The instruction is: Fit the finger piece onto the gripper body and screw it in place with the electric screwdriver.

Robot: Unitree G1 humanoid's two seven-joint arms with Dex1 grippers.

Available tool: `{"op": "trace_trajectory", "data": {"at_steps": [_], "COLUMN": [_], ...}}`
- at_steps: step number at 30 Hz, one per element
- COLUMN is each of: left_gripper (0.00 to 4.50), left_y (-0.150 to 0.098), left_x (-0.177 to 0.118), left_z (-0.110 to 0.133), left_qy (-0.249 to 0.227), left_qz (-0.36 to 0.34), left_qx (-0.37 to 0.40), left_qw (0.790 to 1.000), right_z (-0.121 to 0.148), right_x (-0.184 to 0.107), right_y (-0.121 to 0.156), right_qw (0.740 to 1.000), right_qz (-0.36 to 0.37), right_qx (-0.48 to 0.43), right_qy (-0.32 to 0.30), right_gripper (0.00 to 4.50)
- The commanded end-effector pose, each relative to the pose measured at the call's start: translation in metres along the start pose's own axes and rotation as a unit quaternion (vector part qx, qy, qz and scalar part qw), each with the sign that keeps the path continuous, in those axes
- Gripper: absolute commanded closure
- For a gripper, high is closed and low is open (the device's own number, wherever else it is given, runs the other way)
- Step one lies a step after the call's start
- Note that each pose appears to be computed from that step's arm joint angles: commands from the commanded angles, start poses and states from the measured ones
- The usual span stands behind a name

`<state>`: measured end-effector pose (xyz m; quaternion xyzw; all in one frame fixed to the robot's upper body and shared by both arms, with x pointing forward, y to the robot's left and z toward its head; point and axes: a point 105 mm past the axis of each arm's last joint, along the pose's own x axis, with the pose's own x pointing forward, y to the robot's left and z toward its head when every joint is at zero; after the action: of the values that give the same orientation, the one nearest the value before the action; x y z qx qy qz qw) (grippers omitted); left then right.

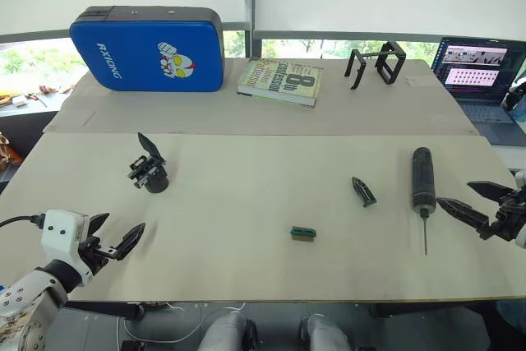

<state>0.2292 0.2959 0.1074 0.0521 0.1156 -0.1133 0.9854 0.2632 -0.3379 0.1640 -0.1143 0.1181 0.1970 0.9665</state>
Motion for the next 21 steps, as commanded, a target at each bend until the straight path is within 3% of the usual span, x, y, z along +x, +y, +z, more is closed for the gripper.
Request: {"op": "trace_trajectory", "data": {"at_steps": [1,7,12,21], "left_gripper": [0.00,0.00,0.00,0.00], "left_y": [0.000,0.010,0.013,0.005], "left_x": [0.004,0.039,0.060,0.102], "left_z": [0.007,0.007,0.010,0.018], "left_qy": [-0.014,-0.023,-0.038,-0.077], "left_qz": [-0.001,0.017,0.020,0.019], "left_qx": [0.005,0.008,0.008,0.008], "left_qw": [1.000,1.000,0.999,0.997], "right_z": [0.022,0.070,0.092,0.105], "right_x": [0.003,0.026,0.033,0.048], "right_y": [0.005,0.081,0.124,0.159], "right_qw": [0.999,0.975,0.946,0.916], "right_qz": [0.010,0.202,0.299,0.363], "right_qx": [-0.039,-0.066,-0.086,-0.107], "right_qy": [-0.025,-0.072,-0.092,-0.129], "right_gripper": [0.04,0.04,0.04,0.04]}}
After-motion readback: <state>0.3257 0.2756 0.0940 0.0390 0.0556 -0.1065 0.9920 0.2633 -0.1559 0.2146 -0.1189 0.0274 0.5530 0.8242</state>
